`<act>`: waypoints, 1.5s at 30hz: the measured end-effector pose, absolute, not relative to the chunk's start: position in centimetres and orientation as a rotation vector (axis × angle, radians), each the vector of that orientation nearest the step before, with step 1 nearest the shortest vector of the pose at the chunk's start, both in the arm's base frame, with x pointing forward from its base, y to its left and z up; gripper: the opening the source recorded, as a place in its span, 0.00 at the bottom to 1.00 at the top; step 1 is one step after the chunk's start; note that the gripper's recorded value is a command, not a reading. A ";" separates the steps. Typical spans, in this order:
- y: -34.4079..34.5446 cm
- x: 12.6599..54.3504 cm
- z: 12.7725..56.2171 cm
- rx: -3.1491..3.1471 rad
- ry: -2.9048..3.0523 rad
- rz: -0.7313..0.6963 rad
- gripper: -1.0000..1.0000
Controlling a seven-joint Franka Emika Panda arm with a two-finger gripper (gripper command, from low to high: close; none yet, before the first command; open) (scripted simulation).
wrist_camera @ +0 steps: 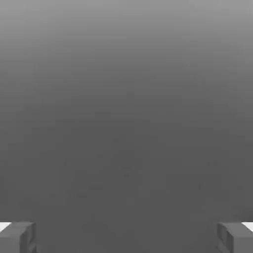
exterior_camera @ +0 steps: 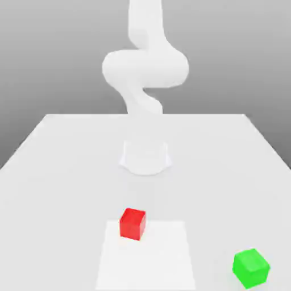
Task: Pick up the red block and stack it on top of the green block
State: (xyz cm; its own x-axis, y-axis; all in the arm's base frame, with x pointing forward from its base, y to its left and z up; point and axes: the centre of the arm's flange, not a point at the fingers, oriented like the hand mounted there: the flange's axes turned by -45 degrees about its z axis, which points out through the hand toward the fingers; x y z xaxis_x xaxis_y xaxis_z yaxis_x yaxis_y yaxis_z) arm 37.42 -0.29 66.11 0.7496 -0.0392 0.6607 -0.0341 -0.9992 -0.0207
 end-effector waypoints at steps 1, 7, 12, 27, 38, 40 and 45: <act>-0.5 38.6 63.6 -2.951 0.081 -1.051 0.50; -1.5 42.1 48.7 -3.042 0.203 -0.717 0.50; -2.4 40.9 36.1 -3.090 0.313 -0.420 0.50; -3.1 34.1 14.5 -3.106 0.466 0.000 0.00; -3.0 34.2 19.1 -3.107 0.465 -0.001 0.00; -2.5 34.5 20.6 -3.114 0.423 -0.001 0.00; 4.3 39.4 22.1 -3.149 -0.052 0.001 0.00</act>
State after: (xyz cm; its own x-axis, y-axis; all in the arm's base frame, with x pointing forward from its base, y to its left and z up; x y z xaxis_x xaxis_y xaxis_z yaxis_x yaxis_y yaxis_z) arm 39.44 4.26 22.12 0.9995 0.0329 -0.0009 0.0329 -0.9994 0.0073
